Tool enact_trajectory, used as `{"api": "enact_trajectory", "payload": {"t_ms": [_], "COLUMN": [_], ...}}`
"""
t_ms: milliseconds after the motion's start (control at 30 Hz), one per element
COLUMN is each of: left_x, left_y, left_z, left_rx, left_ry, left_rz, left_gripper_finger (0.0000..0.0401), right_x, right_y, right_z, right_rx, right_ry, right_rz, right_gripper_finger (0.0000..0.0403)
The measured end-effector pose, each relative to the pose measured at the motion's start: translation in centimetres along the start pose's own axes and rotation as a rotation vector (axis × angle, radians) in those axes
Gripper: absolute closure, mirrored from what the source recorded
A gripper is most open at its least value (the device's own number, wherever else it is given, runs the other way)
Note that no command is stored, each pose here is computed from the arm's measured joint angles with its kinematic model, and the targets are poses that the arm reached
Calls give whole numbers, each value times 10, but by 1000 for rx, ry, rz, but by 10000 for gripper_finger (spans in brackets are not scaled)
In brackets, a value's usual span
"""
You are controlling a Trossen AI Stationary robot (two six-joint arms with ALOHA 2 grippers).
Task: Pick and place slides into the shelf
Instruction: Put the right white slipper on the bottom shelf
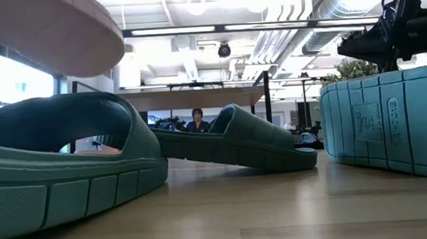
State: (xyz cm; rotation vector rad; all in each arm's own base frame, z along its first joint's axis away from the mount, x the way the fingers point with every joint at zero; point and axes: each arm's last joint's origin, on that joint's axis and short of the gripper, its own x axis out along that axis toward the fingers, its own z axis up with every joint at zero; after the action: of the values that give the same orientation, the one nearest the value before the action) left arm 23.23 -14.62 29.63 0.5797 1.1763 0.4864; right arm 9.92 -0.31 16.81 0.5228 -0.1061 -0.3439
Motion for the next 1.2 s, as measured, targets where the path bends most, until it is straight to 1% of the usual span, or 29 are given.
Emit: {"api": "enact_trajectory", "payload": {"t_ms": [167,300,433,533,700,767,900,1100,1133,1200], "left_x": [0,10,31,55,91,105,124,151,155,162], "left_y": [30,47,60,61,61,59,50,25,22,18], "left_z": [1,11,20,26,23,17,2,-15,-18,-24], "left_rx": [104,176,225,244,241,235,252,328,330,321], "left_ry": [-29,-60,-35,-53,-32,8,84,50,49,58], "left_rz": [-97,-130,-201,-255,-324,-317,-243,-234,-219,-152], "left_gripper_finger": [399,399,400,400,401,401,401,401,401,401], "right_x": [0,0,0,0,0,0,0,0,0,0], "right_y": [0,0,0,0,0,0,0,0,0,0], "right_z": [0,0,0,0,0,0,0,0,0,0], "right_rx": [0,0,-1,-1,-1,-1,-1,-6,-6,-7], "right_ry": [0,0,1,1,2,2,2,1,2,1], "right_rz": [0,0,0,1,2,2,2,1,1,1], "right_gripper_finger": [403,403,403,403,403,403,403,403,403,403]}}
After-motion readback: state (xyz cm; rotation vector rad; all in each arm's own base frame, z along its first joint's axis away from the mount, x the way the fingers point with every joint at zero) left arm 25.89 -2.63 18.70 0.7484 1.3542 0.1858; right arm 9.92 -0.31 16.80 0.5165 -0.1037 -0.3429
